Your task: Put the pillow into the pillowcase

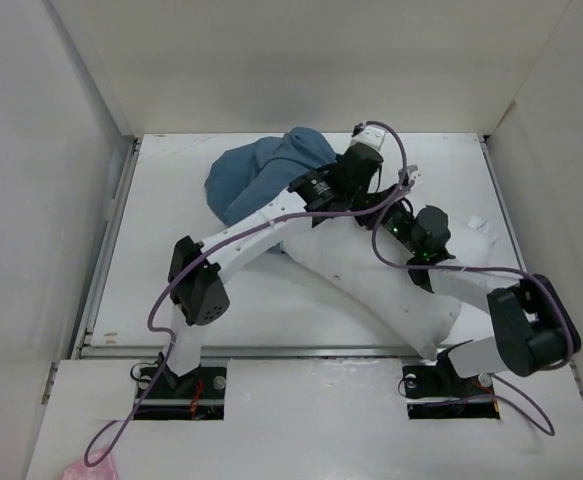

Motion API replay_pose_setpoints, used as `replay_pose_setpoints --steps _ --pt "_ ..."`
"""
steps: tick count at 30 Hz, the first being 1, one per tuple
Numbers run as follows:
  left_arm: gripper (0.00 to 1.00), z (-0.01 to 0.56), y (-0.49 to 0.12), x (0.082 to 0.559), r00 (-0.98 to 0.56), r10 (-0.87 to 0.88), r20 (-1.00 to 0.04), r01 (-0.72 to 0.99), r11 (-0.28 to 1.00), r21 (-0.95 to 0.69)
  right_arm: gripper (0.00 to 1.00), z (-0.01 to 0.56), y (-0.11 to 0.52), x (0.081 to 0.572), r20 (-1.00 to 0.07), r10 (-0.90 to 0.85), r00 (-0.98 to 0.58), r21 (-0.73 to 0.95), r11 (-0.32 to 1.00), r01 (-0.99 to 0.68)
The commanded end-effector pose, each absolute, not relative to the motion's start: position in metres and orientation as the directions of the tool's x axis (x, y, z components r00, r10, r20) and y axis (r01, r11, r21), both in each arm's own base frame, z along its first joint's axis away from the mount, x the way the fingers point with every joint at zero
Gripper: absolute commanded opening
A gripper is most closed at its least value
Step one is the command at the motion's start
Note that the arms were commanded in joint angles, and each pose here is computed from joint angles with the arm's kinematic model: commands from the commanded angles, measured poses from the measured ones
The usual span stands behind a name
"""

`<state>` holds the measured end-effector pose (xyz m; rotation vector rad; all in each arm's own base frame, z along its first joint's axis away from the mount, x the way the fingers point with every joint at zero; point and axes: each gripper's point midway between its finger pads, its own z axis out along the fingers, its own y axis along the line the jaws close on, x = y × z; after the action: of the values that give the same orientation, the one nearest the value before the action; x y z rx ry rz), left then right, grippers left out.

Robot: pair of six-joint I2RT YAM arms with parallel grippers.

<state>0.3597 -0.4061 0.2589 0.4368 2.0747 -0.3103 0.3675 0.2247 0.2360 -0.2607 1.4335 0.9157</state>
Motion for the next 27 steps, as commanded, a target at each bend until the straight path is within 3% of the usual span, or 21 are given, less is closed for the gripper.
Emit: replay_pose_setpoints --steps 1,2,3,5,8,10,12,14,17,22,23,25,26,27 --pt "0.00 0.264 -0.407 0.387 -0.511 0.046 -0.858 0.350 0.923 -0.158 0.37 0.264 0.215 0.349 -0.915 0.383 -0.128 0.365 0.647 -0.670" --pt "0.00 0.264 -0.398 0.397 -0.520 0.023 -0.854 0.327 0.929 -0.174 0.51 0.267 0.209 0.350 -0.922 0.366 -0.130 0.359 0.679 -0.640" --pt "0.00 0.266 -0.397 0.401 -0.517 0.012 -0.856 0.327 0.927 -0.185 0.77 0.261 0.197 0.346 -0.931 0.325 -0.167 0.359 0.733 -0.578" --pt "0.00 0.271 -0.399 0.401 -0.515 -0.003 -0.857 0.346 0.914 -0.211 1.00 0.277 0.167 0.354 -0.939 0.326 -0.110 0.340 0.832 -0.438" --pt "0.00 0.288 -0.390 0.409 -0.489 -0.044 -0.871 0.339 0.910 -0.237 1.00 0.287 0.120 0.352 -0.961 0.272 -0.047 0.275 0.931 -0.239" --pt "0.00 0.304 -0.382 0.412 -0.459 -0.062 -0.886 0.335 0.912 -0.237 1.00 0.291 0.113 0.351 -0.989 0.146 -0.011 0.144 0.957 -0.251" --pt "0.00 0.315 -0.380 0.410 -0.443 -0.068 -0.894 0.343 0.909 -0.238 1.00 0.291 0.121 0.356 -0.997 0.074 -0.033 0.081 0.940 -0.332" --pt "0.00 0.328 -0.374 0.417 -0.416 -0.082 -0.906 0.333 0.913 -0.236 1.00 0.253 0.138 0.363 -0.984 -0.053 -0.168 0.023 0.907 -0.421" --pt "0.00 0.340 -0.369 0.421 -0.387 -0.075 -0.919 0.342 0.914 -0.219 1.00 0.229 0.168 0.371 -0.961 -0.136 -0.241 0.028 0.819 -0.573" --pt "0.00 0.343 -0.372 0.420 -0.376 -0.047 -0.925 0.376 0.905 -0.199 1.00 0.191 0.198 0.400 -0.937 -0.195 -0.290 0.051 0.745 -0.665" --pt "0.00 0.348 -0.370 0.418 -0.370 -0.053 -0.927 0.377 0.904 -0.202 0.97 0.196 0.203 0.408 -0.938 -0.205 -0.279 0.044 0.728 -0.684" --pt "0.00 0.352 -0.367 0.422 -0.364 -0.062 -0.929 0.370 0.906 -0.206 0.69 0.166 0.214 0.415 -0.910 -0.224 -0.349 0.101 0.695 -0.711" --pt "0.00 0.352 -0.366 0.422 -0.360 -0.053 -0.932 0.374 0.906 -0.196 0.51 0.170 0.223 0.415 -0.914 -0.218 -0.341 0.121 0.657 -0.744" --pt "0.00 0.353 -0.368 0.424 -0.358 -0.055 -0.932 0.375 0.906 -0.197 0.21 0.169 0.226 0.418 -0.916 -0.216 -0.337 0.124 0.647 -0.753"
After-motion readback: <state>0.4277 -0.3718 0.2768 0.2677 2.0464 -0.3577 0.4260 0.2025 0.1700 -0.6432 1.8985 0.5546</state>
